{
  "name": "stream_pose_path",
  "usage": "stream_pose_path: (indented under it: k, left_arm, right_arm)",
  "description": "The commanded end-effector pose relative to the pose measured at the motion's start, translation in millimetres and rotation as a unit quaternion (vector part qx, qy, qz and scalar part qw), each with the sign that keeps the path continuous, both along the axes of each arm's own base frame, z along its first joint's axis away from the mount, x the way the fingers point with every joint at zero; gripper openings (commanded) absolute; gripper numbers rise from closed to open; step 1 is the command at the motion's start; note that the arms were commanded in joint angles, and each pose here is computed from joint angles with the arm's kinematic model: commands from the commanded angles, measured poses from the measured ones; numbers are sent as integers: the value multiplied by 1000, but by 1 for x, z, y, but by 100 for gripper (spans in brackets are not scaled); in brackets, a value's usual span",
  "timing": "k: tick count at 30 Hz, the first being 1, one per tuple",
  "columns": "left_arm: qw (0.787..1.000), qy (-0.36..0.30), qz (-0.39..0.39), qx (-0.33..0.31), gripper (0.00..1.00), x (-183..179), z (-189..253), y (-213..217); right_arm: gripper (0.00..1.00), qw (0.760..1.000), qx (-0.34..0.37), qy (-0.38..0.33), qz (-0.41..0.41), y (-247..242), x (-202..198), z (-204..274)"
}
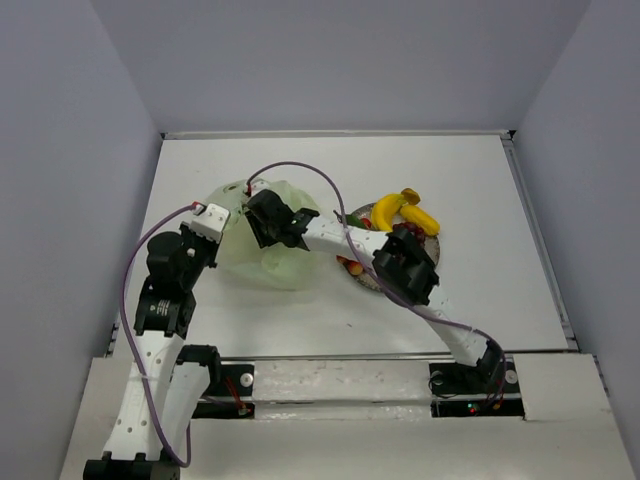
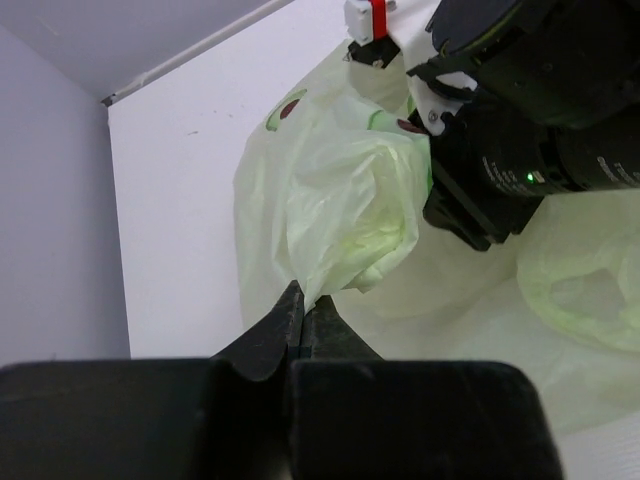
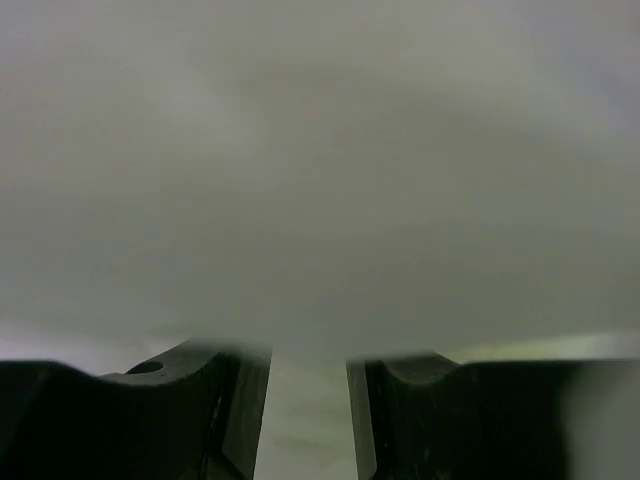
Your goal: Take the fake fruits out of the plastic bag
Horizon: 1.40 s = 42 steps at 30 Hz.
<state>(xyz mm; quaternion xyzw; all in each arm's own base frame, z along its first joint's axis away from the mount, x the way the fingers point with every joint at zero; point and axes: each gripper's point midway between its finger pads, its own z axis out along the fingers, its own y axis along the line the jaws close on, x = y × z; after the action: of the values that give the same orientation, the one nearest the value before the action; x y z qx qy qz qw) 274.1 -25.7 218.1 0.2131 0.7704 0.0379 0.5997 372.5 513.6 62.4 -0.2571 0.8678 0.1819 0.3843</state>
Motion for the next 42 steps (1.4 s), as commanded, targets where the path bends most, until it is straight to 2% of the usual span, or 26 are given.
stream_pose_path:
  k: [1, 5, 8, 11, 22, 26, 31, 36, 42]
  left_arm:
    - [1000, -19, -11, 0, 0, -2, 10, -3]
    - [1000, -20, -15, 17, 0, -6, 9, -1]
    - [999, -16, -11, 34, 0, -10, 6, 4]
    - [999, -10, -10, 51, 0, -14, 2, 7]
    - [996, -19, 9, 90, 0, -19, 8, 20]
    - [992, -31, 54, 106, 0, -12, 16, 37]
    - [986, -65, 110, 108, 0, -2, 41, 55]
    - [994, -77, 41, 72, 0, 0, 53, 26]
    - [997, -56, 14, 48, 0, -3, 42, 14]
  right_arm:
    - [41, 993, -14, -59, -106, -30, 45, 24]
    - [47, 980, -57, -75, -174, -74, 67, 21]
    - [54, 966, -109, -114, -207, -102, 81, 29]
    - [57, 951, -147, -147, -229, -122, 91, 41]
    - [76, 911, -224, -218, -268, -161, 110, 87]
    - [82, 911, -268, -210, -233, -166, 104, 82]
    - [86, 932, -281, -142, -178, -163, 84, 47]
    - [86, 949, -280, -61, -127, -155, 60, -16]
    - [86, 952, -269, -36, -137, -147, 59, -27]
